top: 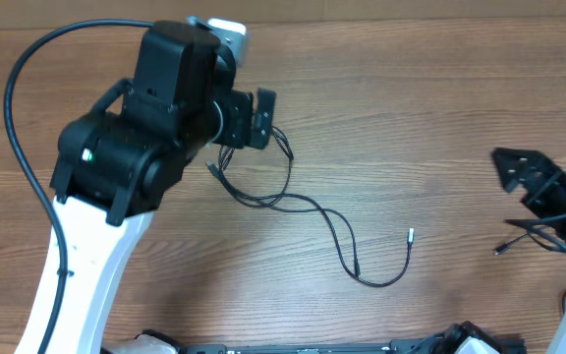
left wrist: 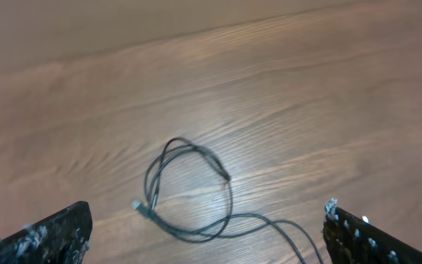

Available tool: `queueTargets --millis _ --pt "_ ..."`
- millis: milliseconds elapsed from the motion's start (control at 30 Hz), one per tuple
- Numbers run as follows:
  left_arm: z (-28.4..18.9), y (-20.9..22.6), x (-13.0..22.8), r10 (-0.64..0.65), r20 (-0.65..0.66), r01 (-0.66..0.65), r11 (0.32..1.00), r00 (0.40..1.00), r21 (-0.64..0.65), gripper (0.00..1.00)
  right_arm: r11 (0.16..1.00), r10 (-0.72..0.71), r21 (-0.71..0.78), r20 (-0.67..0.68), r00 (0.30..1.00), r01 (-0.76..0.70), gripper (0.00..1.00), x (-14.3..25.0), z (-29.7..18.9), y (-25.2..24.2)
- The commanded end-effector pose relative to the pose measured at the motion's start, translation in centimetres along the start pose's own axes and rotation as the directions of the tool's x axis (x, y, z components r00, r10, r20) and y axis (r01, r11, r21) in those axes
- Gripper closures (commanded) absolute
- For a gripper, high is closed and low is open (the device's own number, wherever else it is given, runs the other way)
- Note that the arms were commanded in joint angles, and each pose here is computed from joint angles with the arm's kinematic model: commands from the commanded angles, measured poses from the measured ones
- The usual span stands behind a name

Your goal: Untangle cables

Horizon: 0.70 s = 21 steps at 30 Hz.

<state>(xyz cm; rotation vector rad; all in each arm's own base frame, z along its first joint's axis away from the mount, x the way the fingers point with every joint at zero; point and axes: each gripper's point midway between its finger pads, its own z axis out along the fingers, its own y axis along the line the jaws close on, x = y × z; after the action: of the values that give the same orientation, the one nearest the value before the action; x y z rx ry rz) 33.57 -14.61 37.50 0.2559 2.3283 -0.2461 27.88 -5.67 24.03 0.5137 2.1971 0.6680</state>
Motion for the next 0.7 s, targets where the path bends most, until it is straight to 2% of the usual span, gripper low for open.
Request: queueTargets --millis 0,200,267,500,667 --pt "1.7 1.6 0.0 -0.104 -0.029 0.102 0.992 0.994 -0.070 0.00 0.984 -0.157 -0.094 -0.038 0.987 0.153 0.00 0.9 1.1 3.4" --pt "3.2 3.5 0.3 -0.176 -0.054 0.169 0.978 0.983 -0.124 0.00 0.939 -0.290 -0.221 -0.093 0.952 0.264 0.00 2.7 3.6 7.5" --pt "3.1 5.5 0.7 -0.213 -0.065 0.200 0.966 0.975 -0.165 0.00 0.917 -0.334 -0.274 -0.132 0.933 0.289 0.00 3.7 5.4 8.8" --pt "2.9 7.9 1.2 -0.258 -0.076 0.237 0.947 0.963 -0.215 0.00 0.892 -0.369 -0.366 -0.248 0.896 0.266 0.00 6.6 10.0 11.0" --pt "3.1 8.7 1.4 -0.272 -0.078 0.248 0.941 0.959 -0.231 0.00 0.840 -0.455 -0.461 -0.308 0.836 0.287 0.00 10.3 14.0 13.7"
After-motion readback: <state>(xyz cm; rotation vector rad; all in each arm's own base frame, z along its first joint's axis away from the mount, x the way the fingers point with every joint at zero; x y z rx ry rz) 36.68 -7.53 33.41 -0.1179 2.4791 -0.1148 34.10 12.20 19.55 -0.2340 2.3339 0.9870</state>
